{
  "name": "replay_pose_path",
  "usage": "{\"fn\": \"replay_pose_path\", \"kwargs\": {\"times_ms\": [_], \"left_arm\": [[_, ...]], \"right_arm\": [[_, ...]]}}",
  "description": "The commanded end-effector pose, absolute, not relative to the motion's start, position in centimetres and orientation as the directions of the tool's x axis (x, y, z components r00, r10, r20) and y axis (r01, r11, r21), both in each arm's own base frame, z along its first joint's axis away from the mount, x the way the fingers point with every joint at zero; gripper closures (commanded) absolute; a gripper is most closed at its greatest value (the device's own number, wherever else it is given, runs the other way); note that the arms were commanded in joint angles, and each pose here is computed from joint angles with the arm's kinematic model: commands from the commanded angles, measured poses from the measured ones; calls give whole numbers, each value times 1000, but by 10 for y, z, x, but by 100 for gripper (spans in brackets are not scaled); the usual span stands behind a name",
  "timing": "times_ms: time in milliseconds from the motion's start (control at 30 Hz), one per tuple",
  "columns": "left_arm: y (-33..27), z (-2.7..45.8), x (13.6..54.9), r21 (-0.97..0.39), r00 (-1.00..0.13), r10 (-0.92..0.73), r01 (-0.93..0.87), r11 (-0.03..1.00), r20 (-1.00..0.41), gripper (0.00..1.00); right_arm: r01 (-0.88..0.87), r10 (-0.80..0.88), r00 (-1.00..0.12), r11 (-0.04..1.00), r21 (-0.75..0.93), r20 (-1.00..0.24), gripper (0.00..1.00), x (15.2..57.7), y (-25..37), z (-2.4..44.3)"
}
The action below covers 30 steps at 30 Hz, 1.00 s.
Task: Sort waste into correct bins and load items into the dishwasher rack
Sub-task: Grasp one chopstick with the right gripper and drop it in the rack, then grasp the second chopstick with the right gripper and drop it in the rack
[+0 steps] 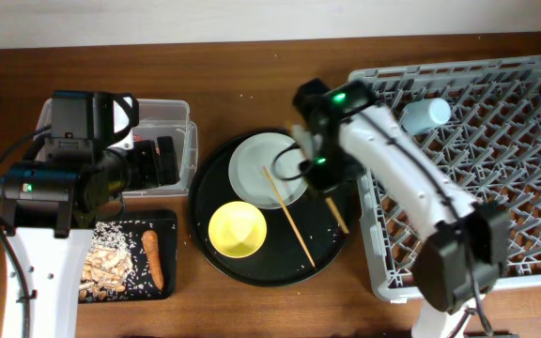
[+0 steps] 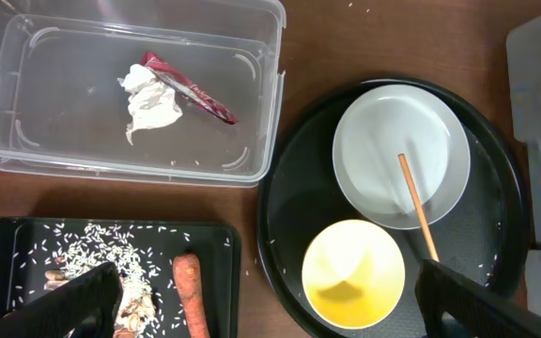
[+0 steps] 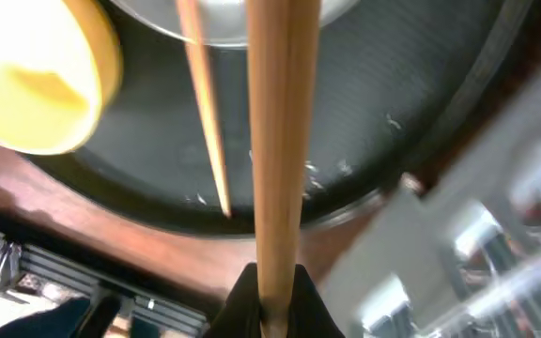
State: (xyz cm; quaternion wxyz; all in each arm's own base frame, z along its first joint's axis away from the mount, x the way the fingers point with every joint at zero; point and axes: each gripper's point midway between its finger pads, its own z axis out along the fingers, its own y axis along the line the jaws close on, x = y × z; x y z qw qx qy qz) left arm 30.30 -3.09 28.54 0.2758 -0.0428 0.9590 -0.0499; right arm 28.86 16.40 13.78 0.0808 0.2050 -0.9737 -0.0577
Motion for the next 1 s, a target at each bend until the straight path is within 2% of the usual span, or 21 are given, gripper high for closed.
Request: {"fn": "replay_pose_path", "kwargs": {"times_ms": [0,200,500,600,633,700,833,967], "left_arm": [[-29,286,304,-122,-842,-126,-72,990,-524,1],[-29,286,304,-122,-842,-126,-72,990,-524,1],[-29,286,304,-122,-842,-126,-72,990,-524,1],[-29,286,304,-122,-842,-126,-72,990,-524,1],[-29,286,304,-122,-842,-126,-72,990,-524,1],[-29,286,304,-122,-842,-126,-72,990,-524,1],[-29,286,304,-123,-842,-126,-72,990,-524,1],[-29,286,304,-122,-842,-126,-72,990,-524,1]], "right_arm": [[-259,-277,-951,956,138,135,96,300,114,155],[-92,-107,-975,992,88,193,96,302,50,154],[-70,-90,-967,994,89,238,95,293,45,127],[-68,-89,-963,994,90,255,82,289,45,119],[-68,-89,-963,994,92,255,67,289,45,119],[-68,-89,-963,994,92,255,57,289,45,119],[-67,-89,-964,993,95,252,55,290,46,119],[-81,-126,-973,972,220,195,59,300,68,141]]}}
